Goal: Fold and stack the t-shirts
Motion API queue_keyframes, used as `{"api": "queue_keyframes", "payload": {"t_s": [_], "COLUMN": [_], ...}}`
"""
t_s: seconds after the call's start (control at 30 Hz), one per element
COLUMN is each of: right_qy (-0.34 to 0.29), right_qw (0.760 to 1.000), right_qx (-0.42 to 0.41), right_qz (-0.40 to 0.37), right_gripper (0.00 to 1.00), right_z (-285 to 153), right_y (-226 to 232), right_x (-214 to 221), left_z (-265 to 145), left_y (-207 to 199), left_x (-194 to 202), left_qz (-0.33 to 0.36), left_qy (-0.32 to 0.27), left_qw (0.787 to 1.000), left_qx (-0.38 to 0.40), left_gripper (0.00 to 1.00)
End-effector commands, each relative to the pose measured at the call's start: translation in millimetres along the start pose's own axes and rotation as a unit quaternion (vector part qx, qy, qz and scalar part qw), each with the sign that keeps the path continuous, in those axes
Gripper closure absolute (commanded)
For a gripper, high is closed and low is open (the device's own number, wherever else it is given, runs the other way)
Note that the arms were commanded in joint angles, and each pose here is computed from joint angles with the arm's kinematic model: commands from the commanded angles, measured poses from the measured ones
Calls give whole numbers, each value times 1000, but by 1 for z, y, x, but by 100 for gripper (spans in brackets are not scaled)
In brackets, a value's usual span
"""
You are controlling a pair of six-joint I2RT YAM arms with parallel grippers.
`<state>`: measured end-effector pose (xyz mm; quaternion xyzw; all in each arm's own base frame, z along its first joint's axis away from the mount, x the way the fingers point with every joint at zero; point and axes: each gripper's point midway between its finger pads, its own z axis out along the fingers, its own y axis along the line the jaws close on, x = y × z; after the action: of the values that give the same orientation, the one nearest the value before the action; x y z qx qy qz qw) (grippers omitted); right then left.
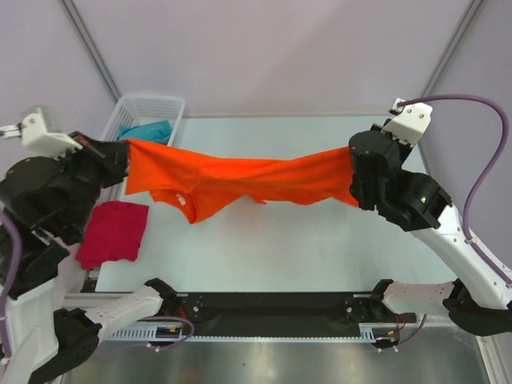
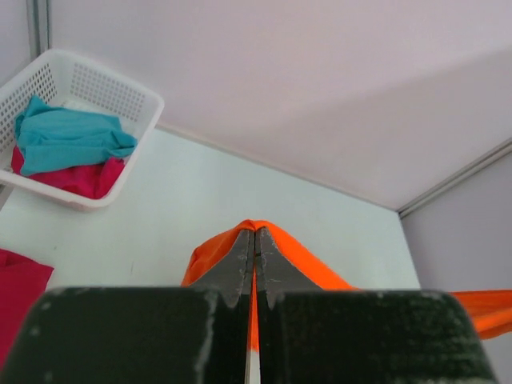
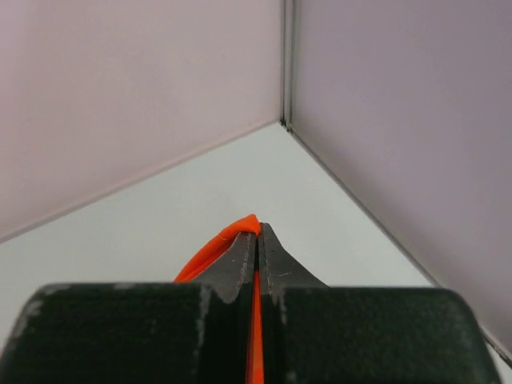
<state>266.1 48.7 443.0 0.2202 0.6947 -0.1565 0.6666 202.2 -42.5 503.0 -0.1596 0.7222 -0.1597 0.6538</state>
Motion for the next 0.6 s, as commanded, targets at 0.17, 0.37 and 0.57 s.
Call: {"api": "queue_keyframes", "payload": {"t_s": [0.17,0.37,0.57], "right_qy": [-16,-21,-22], "right_qw": [997,998,998], "right_qx": [64,62,56], "right_qz": [30,-5,-13], "right_gripper": [100,100,100], "right_z": [-19,-15,-14], "right_y": [-23,5,23], "right_x": [-33,-24,-25], "left_z": [-22,-11,-3], "left_y": [3,4,1], "left_x": [-40,-37,-36], "left_qz": [-21,-2,11], "left_qy": [-46,-46,-43], "left_qw": [999,999,999], "left_qx": [0,-17,-21], "left_gripper": [100,100,100]}}
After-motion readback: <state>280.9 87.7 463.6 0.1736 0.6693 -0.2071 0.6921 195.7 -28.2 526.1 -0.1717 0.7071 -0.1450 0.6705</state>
